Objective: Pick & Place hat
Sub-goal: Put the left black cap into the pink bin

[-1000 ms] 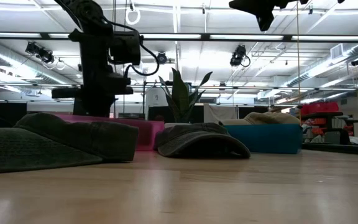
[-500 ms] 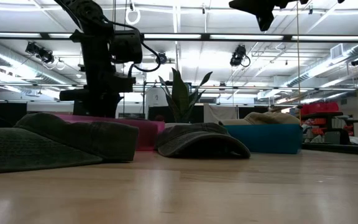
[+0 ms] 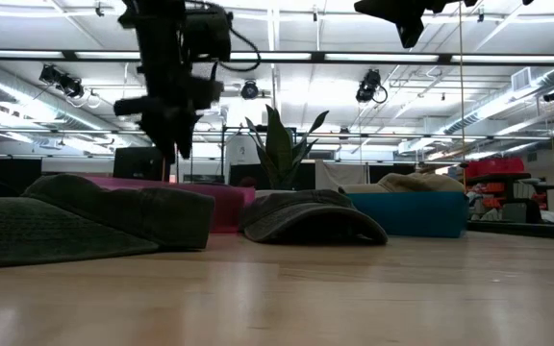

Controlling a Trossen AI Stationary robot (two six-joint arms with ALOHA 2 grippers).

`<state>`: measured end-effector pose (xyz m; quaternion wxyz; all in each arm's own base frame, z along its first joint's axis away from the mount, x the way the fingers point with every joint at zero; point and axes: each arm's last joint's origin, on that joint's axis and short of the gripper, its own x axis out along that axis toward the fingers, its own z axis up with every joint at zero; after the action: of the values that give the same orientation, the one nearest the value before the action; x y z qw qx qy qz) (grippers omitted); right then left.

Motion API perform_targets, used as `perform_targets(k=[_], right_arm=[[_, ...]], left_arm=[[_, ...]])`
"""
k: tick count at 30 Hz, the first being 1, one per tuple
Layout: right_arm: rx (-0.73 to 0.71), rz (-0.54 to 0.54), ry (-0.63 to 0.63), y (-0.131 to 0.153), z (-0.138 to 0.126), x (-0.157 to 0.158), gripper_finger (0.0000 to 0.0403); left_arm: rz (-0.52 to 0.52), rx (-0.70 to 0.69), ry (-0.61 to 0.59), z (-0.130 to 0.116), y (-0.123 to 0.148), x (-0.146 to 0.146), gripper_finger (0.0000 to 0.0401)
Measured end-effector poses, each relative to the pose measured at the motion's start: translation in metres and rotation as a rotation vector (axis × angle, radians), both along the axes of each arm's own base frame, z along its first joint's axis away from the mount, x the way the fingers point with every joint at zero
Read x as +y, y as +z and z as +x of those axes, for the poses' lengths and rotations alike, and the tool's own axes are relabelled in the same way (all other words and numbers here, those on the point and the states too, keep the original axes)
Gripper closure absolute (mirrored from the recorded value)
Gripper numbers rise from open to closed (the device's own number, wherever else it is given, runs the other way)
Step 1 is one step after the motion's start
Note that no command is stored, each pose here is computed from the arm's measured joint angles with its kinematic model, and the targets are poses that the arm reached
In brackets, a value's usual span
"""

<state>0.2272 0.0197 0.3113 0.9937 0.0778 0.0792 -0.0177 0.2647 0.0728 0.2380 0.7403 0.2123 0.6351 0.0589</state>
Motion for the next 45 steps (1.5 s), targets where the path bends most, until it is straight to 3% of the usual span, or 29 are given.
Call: perform_targets(k=[6,13,22,35,40,45], right_arm=[[0.006,0.023,-0.004,-0.001,0.0,0.0,0.0243],[0.029,0.029,-0.006,-0.003,0.0,0.0,0.0243],[0.023,0.013,-0.003,-0.002,0.0,0.0,0.0243],[0.021,0.02,-0.004,-0.002,0.0,0.0,0.0243],[0.018,0.021,-0.004,-0.002,0.0,0.0,0.0243],[0.014,0.024,-0.005,-0.001,0.0,0.0,0.0243]], left_arm=[[-0.132,-0.137,0.155,0.01,0.021,-0.014,0.0206],[-0.294,-0.152,0.081,0.015,0.021,-0.044,0.0206],[-0.377,-0.129,-0.035,0.013,0.02,-0.112,0.0206],[-0.414,-0.133,-0.118,-0.003,0.018,-0.186,0.0206],[-0.408,-0.094,-0.153,0.004,-0.001,-0.205,0.0206],[-0.387,0.032,-0.157,0.011,-0.029,-0.212,0.0206]])
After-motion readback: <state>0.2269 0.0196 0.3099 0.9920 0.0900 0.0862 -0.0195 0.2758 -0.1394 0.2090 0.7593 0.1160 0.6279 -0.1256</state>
